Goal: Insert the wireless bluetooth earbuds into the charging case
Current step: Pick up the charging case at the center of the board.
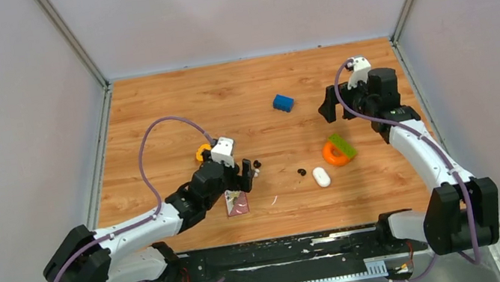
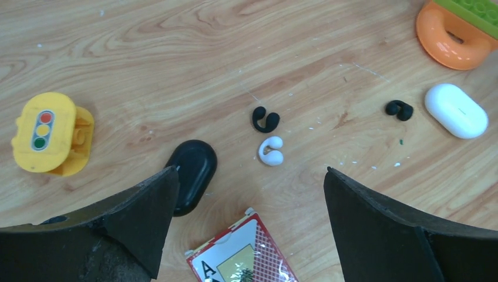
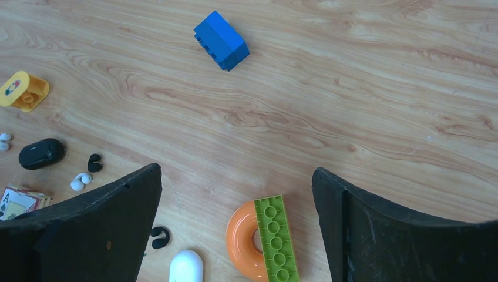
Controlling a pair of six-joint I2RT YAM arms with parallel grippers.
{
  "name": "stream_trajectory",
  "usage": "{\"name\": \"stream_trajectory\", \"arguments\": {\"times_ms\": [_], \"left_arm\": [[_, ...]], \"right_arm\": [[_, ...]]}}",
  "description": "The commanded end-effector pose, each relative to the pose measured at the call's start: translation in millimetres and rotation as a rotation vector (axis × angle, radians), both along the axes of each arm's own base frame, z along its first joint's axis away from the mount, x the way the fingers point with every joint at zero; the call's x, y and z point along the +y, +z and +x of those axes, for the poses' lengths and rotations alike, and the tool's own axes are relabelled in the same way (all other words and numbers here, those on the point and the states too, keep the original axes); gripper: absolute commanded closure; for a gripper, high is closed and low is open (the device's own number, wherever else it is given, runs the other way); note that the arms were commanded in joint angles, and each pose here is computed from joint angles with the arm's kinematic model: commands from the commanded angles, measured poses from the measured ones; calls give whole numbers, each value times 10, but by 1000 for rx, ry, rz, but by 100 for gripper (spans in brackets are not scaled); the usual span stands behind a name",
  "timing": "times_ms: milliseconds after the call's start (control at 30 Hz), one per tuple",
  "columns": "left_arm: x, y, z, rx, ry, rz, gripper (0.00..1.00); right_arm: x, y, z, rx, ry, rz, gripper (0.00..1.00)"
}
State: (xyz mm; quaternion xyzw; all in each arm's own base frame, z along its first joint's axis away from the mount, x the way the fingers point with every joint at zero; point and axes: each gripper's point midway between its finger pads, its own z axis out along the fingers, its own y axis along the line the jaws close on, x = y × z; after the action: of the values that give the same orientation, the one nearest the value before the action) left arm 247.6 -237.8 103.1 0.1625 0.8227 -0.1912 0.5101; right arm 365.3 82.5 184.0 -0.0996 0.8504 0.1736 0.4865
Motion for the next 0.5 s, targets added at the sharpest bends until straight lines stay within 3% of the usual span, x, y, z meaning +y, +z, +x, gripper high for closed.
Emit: {"name": "stream_trajectory", "arguments": {"times_ms": [0,67,167,367,467], "left_arm": [[-215,195,-68,-6,-86,-150,0],[-390,228,-169,10,-184,-202,0],[-364,137,-102,40,-137,-167,1],[18,-57,127,13,117,-110,3],[-118,12,59,-8,5,-114,10]], "right_arm": [[143,291,-88,-93,117,13,1],[352,345,-273,-142,296,27,1],[655,349,-586,-241,563,36,1],[912,126,-646,-225,672,-62,5],[1160,-97,-652,-186,761,-171,12]]}}
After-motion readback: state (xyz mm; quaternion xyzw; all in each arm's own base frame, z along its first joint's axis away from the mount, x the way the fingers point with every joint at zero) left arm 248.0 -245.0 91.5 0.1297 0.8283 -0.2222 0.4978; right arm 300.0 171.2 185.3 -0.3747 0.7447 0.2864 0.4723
